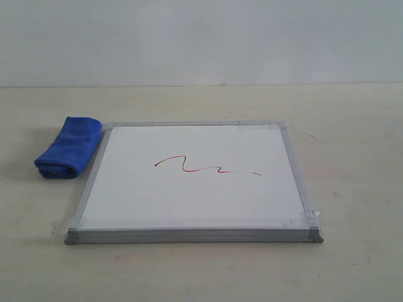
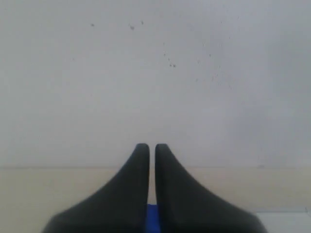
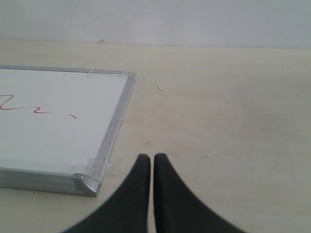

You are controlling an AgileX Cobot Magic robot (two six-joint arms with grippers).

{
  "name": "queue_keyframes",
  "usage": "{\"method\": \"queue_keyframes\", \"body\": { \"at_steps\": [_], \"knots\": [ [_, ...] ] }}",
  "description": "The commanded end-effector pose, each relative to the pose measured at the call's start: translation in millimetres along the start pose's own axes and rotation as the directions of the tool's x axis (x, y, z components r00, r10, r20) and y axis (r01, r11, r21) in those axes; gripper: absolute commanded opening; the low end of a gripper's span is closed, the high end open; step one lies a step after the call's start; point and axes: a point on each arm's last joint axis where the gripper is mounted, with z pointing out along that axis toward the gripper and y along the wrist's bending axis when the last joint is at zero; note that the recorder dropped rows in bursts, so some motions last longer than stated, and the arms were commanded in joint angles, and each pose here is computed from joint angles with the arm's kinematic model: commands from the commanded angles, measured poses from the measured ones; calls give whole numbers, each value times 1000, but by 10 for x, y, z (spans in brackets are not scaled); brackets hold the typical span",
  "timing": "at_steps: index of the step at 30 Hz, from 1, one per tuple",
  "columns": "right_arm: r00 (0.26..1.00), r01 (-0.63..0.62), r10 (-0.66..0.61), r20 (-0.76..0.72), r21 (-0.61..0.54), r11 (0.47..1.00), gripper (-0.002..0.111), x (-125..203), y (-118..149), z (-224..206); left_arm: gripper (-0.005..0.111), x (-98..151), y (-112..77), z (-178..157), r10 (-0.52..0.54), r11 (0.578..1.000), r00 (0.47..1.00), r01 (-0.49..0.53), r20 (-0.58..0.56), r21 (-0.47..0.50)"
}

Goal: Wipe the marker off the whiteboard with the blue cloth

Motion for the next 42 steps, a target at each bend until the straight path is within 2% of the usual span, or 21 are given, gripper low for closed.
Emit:
{"method": "queue_keyframes", "body": {
  "at_steps": [1,8,15,18,22,27,35,42],
  "knots": [
    [1000,1,-1,12,2,1000,0,-10,-1,-4,4,-147,7,298,8,1000,999,-8,-49,-3],
    [1000,1,-1,12,2,1000,0,-10,-1,-4,4,-249,42,546,9,999,996,-6,94,-34],
    [1000,1,-1,12,2,1000,0,-10,-1,-4,4,-235,41,555,-5,999,997,7,82,-31],
    [1000,1,-1,12,2,1000,0,-10,-1,-4,4,-217,43,583,-56,998,996,58,70,-28],
    [1000,1,-1,12,2,1000,0,-10,-1,-4,4,-136,51,727,-88,996,996,89,26,-33],
    [1000,1,-1,12,2,1000,0,-10,-1,-4,4,41,17,1047,-89,996,988,87,-123,-24],
    [1000,1,-1,12,2,1000,0,-10,-1,-4,4,159,-264,1512,-6,995,970,29,-241,91],
    [1000,1,-1,10,2,1000,0,-8,-1,-4,4,188,-397,1813,8,992,961,27,-275,124]
  ]
}}
